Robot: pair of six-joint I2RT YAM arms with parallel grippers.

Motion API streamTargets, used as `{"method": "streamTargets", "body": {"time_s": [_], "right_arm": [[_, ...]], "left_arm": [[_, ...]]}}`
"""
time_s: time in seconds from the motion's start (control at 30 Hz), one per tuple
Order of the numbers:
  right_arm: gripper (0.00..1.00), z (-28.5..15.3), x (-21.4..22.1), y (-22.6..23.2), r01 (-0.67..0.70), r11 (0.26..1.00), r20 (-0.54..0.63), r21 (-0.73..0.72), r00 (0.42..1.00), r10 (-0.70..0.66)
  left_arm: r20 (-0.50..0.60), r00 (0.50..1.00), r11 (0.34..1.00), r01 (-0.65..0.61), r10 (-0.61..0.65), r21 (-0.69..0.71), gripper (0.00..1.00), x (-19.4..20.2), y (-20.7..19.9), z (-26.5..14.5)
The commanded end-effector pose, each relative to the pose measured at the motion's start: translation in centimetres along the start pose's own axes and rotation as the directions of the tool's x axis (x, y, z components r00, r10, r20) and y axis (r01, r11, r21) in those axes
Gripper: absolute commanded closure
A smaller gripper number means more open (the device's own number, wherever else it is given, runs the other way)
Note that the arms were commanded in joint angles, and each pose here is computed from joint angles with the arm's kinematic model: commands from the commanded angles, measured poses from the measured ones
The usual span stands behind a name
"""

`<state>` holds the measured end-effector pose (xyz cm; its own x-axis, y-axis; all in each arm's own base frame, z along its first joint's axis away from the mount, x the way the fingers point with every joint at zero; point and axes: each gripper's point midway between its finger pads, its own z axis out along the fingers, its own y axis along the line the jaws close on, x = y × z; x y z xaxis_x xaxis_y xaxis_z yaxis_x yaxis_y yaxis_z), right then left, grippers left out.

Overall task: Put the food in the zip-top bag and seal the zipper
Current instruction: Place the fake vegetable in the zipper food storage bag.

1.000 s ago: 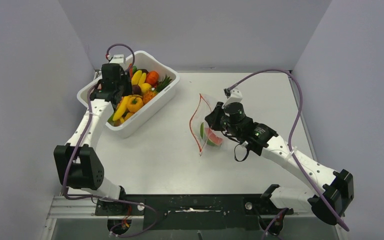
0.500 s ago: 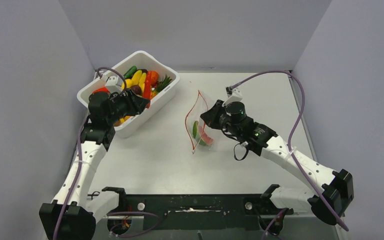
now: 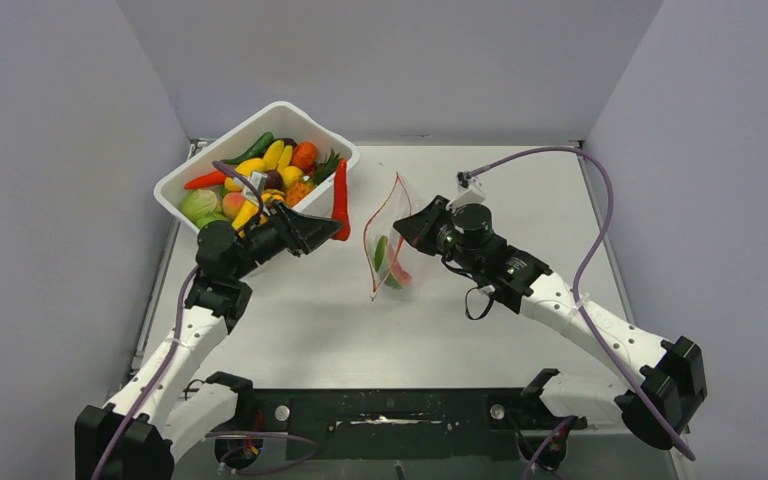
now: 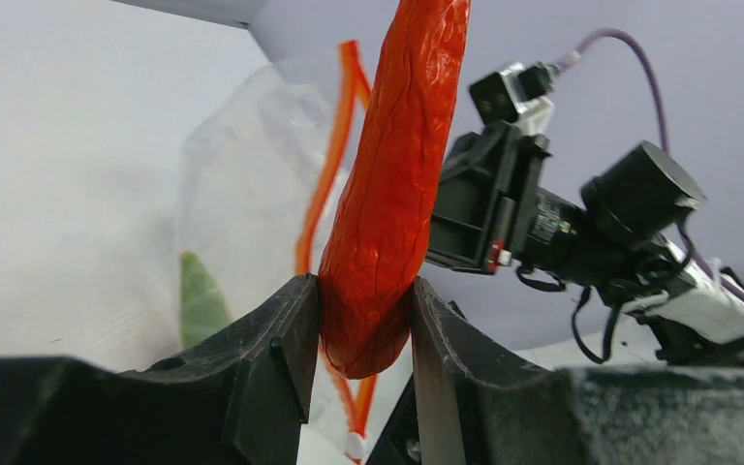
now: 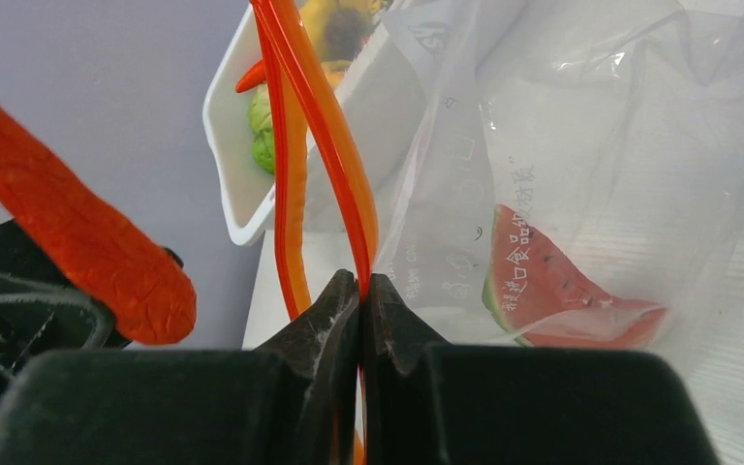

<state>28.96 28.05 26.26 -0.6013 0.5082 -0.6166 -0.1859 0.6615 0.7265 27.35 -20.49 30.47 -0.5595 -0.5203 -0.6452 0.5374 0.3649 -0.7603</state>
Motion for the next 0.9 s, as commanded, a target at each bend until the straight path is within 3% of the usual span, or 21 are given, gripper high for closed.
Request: {"method": "streamTargets", "body": {"time_s": [0.0,0.37,0.87], "right_arm": [[1.0,0.3,-1.8,2.4,-0.052,0.995,0.061,-0.091,0.996,0.058],[1.0,0.1,-1.9,2.4,-0.06,0.994,0.066,-0.095,0.996,0.067],[1.0,0.0,-2.3,2.6,-0.056,0.993,0.082,-0.104,0.995,0.065]], "left_arm": [[0.074,0.996,0.981,-0.069,0.056,0.182,0.92,-0.9,-6.1,0.6],[-0.014,0.999,0.981,-0.045,0.048,0.186,0.92,3.9,-5.2,3.3],[-0.102,0.985,0.985,-0.15,0.142,-0.084,0.93,6.0,0.5,4.8]]}}
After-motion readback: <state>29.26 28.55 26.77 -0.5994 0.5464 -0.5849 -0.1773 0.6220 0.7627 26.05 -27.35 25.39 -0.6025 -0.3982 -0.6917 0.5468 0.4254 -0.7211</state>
